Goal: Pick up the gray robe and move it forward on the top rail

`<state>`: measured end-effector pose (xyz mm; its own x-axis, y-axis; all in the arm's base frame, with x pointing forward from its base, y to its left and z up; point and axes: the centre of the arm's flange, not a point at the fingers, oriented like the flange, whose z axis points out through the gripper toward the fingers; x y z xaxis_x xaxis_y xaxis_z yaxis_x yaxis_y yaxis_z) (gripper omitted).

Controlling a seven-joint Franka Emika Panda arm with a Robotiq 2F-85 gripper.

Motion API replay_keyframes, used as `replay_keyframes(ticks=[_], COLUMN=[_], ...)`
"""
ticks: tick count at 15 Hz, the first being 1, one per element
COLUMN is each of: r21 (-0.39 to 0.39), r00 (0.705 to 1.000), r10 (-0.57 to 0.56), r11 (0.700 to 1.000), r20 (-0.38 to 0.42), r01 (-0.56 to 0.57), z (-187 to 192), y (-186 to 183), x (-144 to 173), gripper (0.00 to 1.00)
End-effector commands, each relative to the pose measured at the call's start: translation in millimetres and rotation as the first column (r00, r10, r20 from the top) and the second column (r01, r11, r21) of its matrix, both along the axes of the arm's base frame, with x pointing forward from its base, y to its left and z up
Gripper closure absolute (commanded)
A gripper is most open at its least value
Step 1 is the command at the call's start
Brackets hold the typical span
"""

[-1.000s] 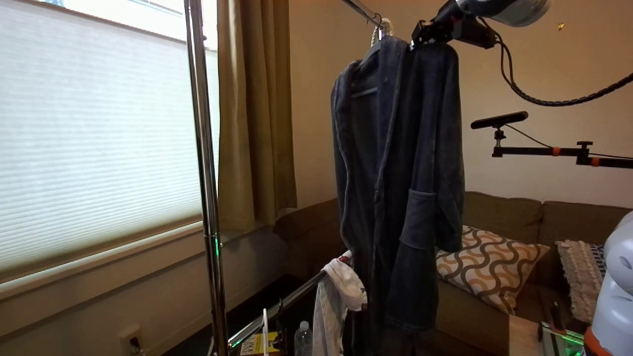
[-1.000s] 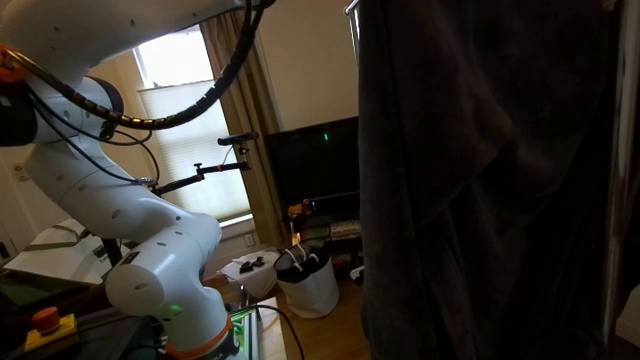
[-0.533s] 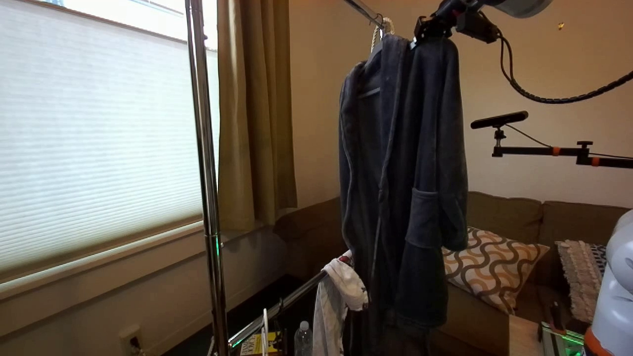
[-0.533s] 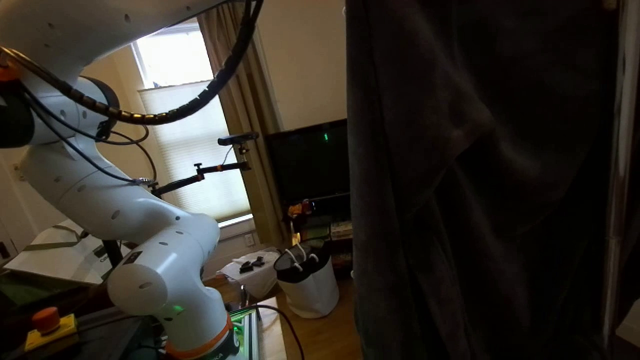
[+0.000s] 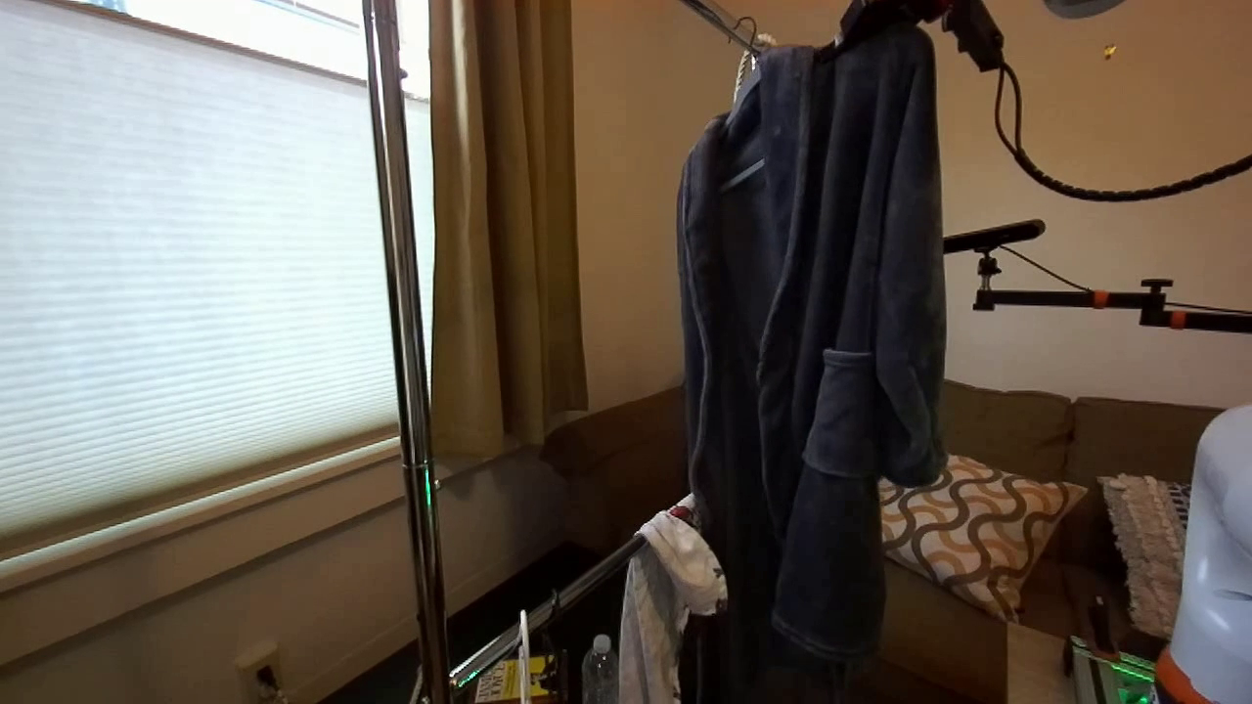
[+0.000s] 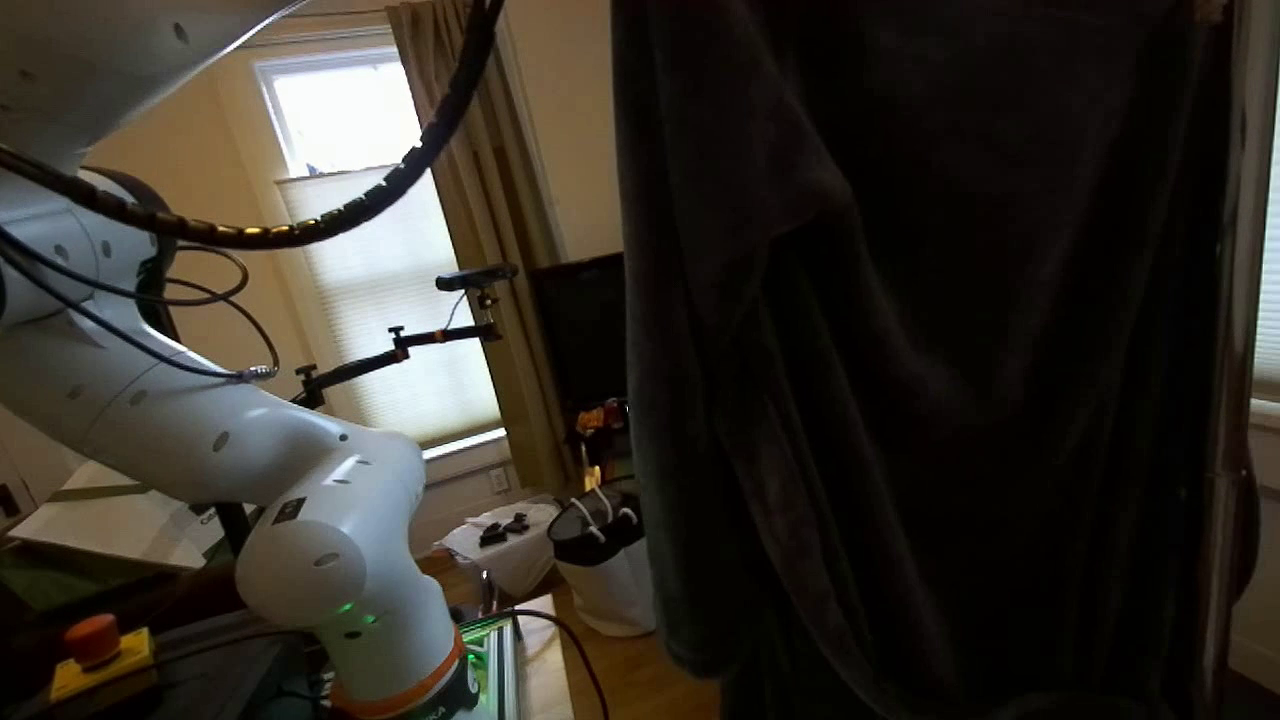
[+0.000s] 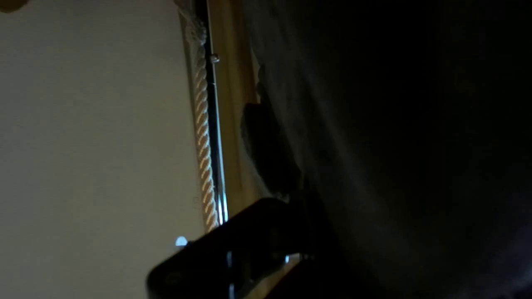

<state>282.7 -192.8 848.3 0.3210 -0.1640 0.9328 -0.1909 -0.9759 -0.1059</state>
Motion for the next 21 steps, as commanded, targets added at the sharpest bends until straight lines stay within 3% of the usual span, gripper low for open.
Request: replay_keyframes(ticks=[1, 4, 7, 8, 9, 19, 20, 21], r21=[-0.018, -0.032, -0.017, -0.012, -0.021, -0.017, -0.023, -0.033], r00=[0.983, 0.960, 0.963, 0.968, 0.973, 0.973, 0.975, 0.980], r10=[0.167, 0.257, 0.228, 0.221, 0.220, 0.223, 0.216, 0.194], r11=[0.986, 0.967, 0.973, 0.975, 0.975, 0.975, 0.976, 0.981], r20=[0.076, 0.115, 0.146, 0.122, 0.063, 0.049, 0.048, 0.045], r01=[-0.166, -0.255, -0.228, -0.221, -0.219, -0.223, -0.215, -0.193], z=[11.1, 10.8, 8.5, 6.2, 2.7, -3.9, -3.7, -3.7], y=[11.9, 14.9, 15.3, 15.5, 11.8, 13.4, 16.6, 21.2], x=[-54.3, -70.5, -67.5, -62.4, -60.0, -54.4, -53.7, -51.5], gripper=[0.97, 0.97, 0.97, 0.97, 0.92, 0.92, 0.98, 0.98])
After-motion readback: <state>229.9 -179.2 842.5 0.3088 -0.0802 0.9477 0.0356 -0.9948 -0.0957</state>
